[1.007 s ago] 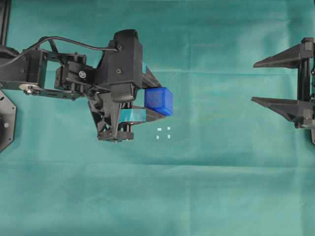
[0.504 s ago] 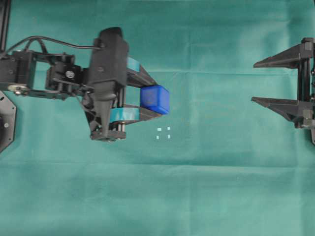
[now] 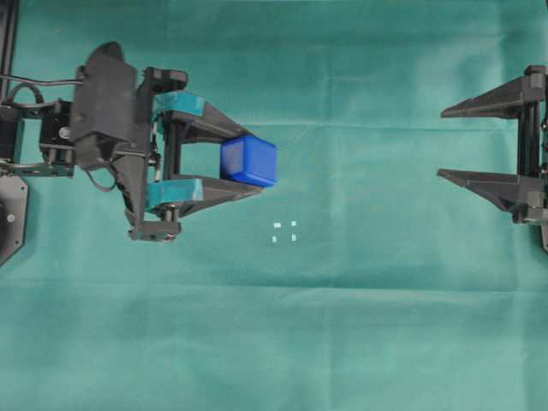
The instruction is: Handover the blue block to the right arm after grasping it with the left arm, then place it in the designated position.
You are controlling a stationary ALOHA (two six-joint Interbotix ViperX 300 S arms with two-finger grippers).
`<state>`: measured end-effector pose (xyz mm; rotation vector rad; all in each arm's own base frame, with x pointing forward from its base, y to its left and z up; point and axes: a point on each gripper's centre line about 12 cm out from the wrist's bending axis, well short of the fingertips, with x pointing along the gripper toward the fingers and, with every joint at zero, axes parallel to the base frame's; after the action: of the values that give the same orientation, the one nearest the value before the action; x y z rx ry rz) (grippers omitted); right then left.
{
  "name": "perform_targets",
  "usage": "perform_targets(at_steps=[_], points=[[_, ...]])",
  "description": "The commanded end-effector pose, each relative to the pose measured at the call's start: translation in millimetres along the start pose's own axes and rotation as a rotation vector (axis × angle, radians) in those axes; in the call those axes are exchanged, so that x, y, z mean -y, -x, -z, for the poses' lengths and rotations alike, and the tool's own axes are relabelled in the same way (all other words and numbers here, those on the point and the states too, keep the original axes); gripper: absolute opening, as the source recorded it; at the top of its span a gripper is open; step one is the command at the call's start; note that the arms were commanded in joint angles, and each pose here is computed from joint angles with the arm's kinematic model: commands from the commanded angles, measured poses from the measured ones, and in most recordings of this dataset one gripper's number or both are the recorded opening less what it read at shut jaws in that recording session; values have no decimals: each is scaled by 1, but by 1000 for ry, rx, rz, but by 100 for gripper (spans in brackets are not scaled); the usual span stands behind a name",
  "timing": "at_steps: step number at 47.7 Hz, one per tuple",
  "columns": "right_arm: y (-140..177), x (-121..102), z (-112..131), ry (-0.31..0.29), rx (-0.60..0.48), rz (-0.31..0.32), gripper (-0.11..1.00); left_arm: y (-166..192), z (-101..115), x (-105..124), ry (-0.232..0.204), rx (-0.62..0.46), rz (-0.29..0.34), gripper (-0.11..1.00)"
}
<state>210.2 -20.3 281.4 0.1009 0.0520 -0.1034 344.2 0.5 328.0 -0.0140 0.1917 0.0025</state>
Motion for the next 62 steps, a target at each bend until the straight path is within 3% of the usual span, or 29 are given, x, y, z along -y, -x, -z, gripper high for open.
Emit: perform_targets(at_steps=[1, 54, 62], points=[[-2, 0, -11, 1, 29, 0, 94, 6, -11, -2, 7, 68, -5, 47], [-2, -1, -11, 10, 32, -3, 94, 6, -9, -1, 8, 72, -3, 47], [-2, -2, -14, 34, 37, -8, 94, 6, -9, -1, 10, 71, -3, 47]])
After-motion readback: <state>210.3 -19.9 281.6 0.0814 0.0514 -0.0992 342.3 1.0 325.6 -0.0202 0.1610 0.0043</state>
